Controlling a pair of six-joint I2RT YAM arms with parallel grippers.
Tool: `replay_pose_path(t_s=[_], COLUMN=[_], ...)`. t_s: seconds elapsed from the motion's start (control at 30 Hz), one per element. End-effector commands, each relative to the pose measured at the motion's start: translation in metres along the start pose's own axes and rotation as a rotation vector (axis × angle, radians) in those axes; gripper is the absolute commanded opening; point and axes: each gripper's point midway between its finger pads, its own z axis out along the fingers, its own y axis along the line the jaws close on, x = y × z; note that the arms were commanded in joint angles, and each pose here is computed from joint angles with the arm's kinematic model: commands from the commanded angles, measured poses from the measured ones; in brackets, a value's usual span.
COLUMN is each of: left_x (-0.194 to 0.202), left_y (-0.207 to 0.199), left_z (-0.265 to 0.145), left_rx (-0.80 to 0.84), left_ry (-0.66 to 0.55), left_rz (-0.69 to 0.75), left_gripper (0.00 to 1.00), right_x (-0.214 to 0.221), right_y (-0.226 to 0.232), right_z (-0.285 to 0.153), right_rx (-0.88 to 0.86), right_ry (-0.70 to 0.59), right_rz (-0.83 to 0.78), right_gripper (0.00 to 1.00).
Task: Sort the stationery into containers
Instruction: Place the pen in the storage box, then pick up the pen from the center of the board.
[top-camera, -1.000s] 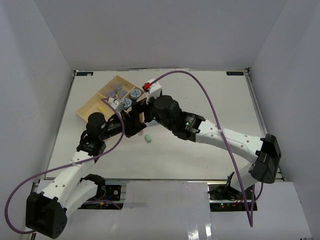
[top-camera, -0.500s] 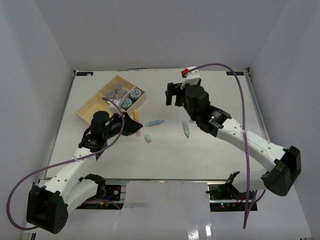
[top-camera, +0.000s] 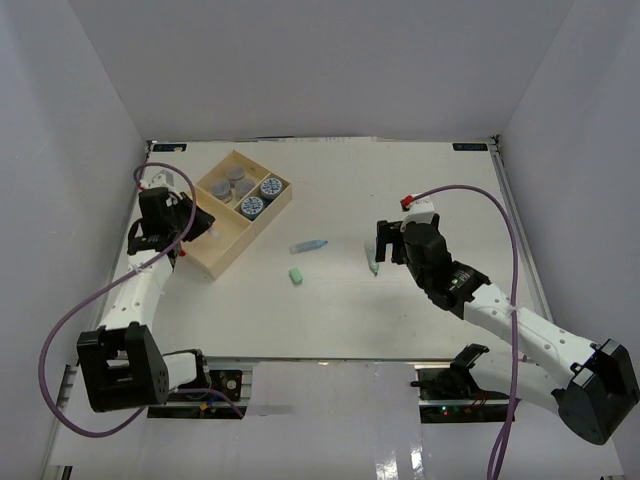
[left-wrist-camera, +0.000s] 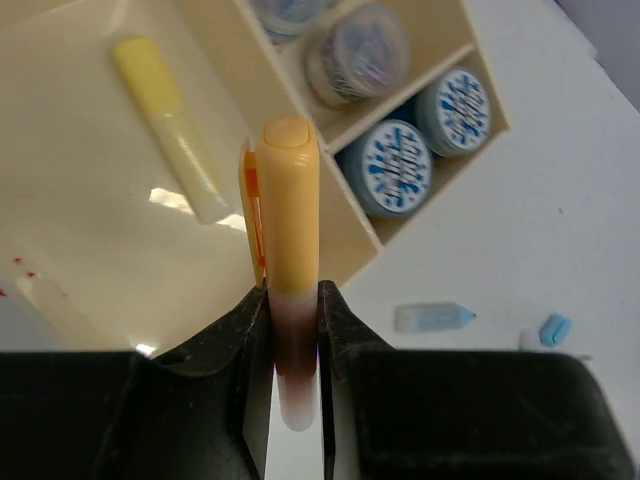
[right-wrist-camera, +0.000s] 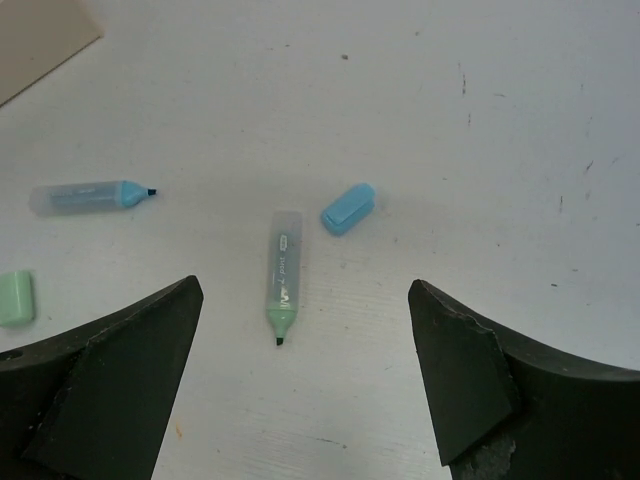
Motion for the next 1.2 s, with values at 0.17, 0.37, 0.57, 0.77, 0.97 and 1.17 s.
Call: replay_pose_path(t_s=[0.17, 0.37, 0.57, 0.77, 0.97, 1.17], left_x=[-0.022, -0.015, -0.022, -0.034, -0.040, -0.002], left_y=[0.067, 0.083, 0.076, 0.065, -0.017, -0.124], left_z=[0.037, 0.063, 0.058, 0.043, 0.017, -0.007], left_rx=[-0.168, -0.201, -0.175, -0.142, 0.150, 0.456], left_ry=[0.040, 0.093, 0.064, 0.019, -0.006, 0.017], left_rz=[-0.136, -0.162, -0.145, -0.095, 0.214, 0.630], left_gripper=[0.20, 0.34, 0.61, 0.82, 0.86, 0.92], right_x=[0.010, 0.031, 0.050, 0.059, 0.063, 0.057], right_y=[0.005, 0.005, 0.011, 0.016, 0.017, 0.024], right_z=[-0.001, 0.002, 0.006, 0.010, 0.007, -0.004], right_rx=[-0.052, -0.051, -0.075, -0.083, -0.100, -0.169], right_ry=[0.010, 0.091, 0.173, 0.219, 0.228, 0.201], right_rz=[0.035, 0.000, -0.030, -0.028, -0.025, -0.009], right_gripper=[0.90, 0.91, 0.93, 0.94, 0.95, 0.95])
